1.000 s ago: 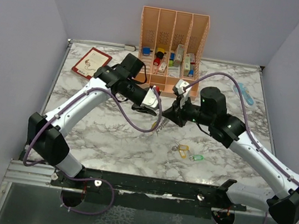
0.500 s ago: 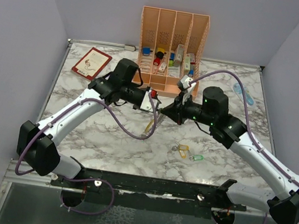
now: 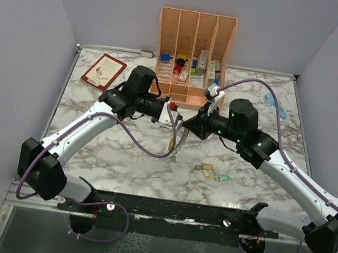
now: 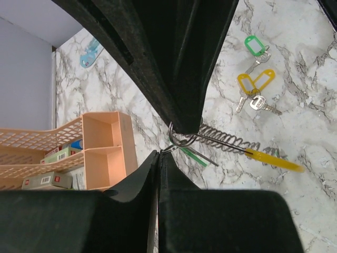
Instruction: Put the keys on the keyring
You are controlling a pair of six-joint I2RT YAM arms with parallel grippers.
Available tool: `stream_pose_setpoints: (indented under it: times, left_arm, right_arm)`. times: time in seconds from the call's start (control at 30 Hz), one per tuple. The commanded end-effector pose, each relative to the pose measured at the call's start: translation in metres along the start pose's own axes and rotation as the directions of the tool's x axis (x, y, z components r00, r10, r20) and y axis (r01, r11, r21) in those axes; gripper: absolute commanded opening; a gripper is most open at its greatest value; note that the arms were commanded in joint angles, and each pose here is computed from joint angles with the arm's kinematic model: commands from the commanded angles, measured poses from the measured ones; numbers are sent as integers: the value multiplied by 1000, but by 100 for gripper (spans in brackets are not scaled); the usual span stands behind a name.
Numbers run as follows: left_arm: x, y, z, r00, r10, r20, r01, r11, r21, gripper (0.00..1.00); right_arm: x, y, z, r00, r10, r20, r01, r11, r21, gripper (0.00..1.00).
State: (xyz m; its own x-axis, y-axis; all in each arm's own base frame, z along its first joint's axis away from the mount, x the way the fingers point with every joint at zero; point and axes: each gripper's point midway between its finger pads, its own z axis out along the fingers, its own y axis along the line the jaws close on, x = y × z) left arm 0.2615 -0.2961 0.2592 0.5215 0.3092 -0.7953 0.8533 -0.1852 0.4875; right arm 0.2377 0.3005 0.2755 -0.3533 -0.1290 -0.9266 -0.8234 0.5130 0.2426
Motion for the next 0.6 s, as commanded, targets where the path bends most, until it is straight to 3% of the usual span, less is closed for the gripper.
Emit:
stream_pose_setpoints:
  times: [0.0, 0.37, 0.5, 0.57]
  left_arm:
    - [-17, -4, -3, 998, 29, 54, -30, 1000, 6, 0]
    - [-20, -5, -3, 996, 57, 74, -56, 998, -18, 0]
    - [-17, 0, -4, 995, 79, 57, -76, 996, -40, 24]
    - [-19, 1, -4, 994, 84, 64, -82, 996, -41, 30]
  right_arm:
    - [-24, -3, -3, 995, 24, 96, -29, 998, 50, 1]
    - [-27, -8, -5, 990, 71, 119, -82, 993, 89, 2]
    - [-24, -10, -6, 992, 72, 108, -83, 991, 101, 1]
    - [-25, -11, -7, 992, 71, 107, -82, 991, 104, 1]
